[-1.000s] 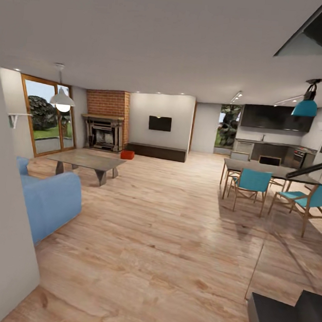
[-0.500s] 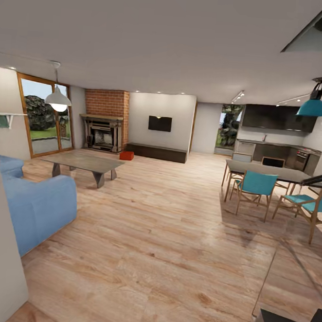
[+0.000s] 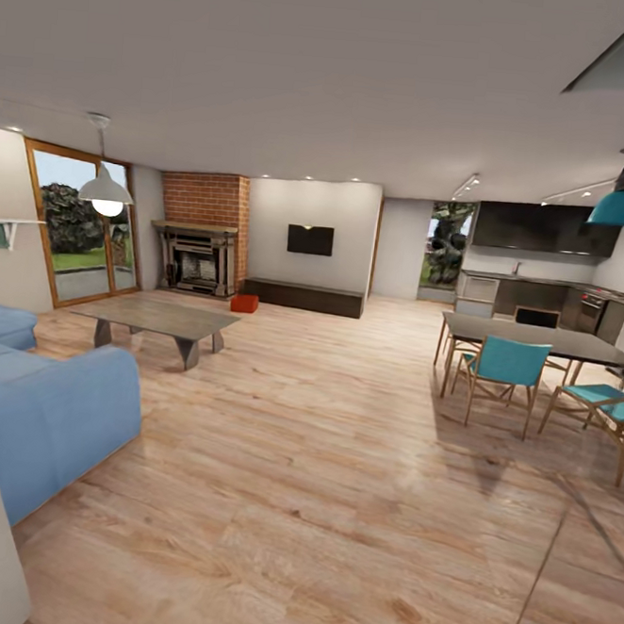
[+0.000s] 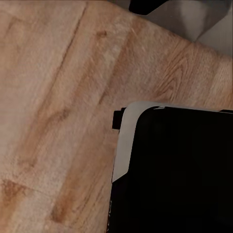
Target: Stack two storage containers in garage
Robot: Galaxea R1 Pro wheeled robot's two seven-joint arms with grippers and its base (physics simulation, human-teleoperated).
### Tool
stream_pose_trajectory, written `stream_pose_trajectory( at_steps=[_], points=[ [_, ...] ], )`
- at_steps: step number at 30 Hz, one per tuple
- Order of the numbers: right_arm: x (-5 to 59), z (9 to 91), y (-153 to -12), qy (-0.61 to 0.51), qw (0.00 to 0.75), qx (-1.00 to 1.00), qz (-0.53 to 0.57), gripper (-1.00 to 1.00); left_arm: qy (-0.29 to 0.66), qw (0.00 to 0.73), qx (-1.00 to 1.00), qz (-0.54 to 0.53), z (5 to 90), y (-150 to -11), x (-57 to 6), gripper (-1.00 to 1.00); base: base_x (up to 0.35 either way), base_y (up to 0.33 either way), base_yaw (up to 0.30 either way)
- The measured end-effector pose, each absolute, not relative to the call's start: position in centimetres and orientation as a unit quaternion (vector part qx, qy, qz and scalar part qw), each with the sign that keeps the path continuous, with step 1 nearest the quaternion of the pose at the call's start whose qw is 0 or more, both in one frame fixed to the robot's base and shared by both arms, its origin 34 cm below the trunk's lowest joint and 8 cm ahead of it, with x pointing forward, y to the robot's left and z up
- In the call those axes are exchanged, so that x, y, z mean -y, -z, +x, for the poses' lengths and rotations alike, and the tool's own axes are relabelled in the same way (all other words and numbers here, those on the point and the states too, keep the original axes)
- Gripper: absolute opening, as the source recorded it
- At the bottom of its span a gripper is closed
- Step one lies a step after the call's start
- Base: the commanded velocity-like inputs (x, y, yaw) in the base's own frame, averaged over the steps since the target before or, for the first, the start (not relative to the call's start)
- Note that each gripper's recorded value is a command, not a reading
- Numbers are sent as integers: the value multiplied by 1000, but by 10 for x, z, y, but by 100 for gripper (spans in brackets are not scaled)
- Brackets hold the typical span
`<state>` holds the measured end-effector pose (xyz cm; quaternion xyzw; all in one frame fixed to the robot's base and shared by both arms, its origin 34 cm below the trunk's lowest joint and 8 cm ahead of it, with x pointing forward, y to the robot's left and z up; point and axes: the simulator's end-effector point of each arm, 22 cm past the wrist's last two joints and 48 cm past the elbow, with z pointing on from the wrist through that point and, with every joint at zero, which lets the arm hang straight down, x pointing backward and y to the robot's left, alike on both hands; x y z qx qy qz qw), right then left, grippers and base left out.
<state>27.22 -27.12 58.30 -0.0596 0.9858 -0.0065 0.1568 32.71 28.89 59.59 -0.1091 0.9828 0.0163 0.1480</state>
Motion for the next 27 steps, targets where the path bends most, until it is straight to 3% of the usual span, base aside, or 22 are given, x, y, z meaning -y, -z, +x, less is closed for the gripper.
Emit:
stream_pose_trajectory(
  at_steps=[27],
  points=[
    [271, 272, -583, 7, 157, -986, -59, 100, -12, 143, -984, -108, 325, -595, -283, 100, 323, 68, 0]
  ],
)
